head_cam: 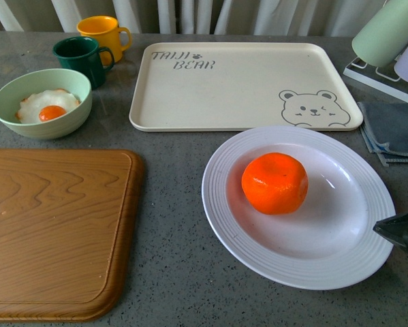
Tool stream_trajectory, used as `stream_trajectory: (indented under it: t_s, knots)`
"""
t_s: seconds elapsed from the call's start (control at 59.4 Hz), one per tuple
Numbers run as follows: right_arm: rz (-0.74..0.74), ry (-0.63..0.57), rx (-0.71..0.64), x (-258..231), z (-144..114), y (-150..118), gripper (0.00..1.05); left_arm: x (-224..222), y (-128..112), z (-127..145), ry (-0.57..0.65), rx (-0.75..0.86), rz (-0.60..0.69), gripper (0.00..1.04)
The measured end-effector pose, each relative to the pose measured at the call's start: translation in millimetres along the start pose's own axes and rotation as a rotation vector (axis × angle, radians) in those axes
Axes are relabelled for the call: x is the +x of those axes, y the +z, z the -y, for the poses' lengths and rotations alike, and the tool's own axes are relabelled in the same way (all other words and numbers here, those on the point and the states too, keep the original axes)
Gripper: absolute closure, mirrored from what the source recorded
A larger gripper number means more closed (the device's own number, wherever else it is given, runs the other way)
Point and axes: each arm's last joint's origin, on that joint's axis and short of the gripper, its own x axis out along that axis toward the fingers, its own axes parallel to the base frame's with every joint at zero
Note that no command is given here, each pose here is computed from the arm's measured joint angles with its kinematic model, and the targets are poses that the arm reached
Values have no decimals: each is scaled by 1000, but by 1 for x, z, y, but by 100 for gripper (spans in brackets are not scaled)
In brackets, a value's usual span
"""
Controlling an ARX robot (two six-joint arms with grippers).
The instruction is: Place orange and plate with both arms
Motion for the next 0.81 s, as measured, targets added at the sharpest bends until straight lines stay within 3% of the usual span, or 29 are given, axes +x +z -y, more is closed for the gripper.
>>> stream_trajectory:
  t_s: [0.807]
  knots:
    - [11, 15, -96, 53, -30, 12, 9, 0, 0, 0, 0, 0, 0, 9]
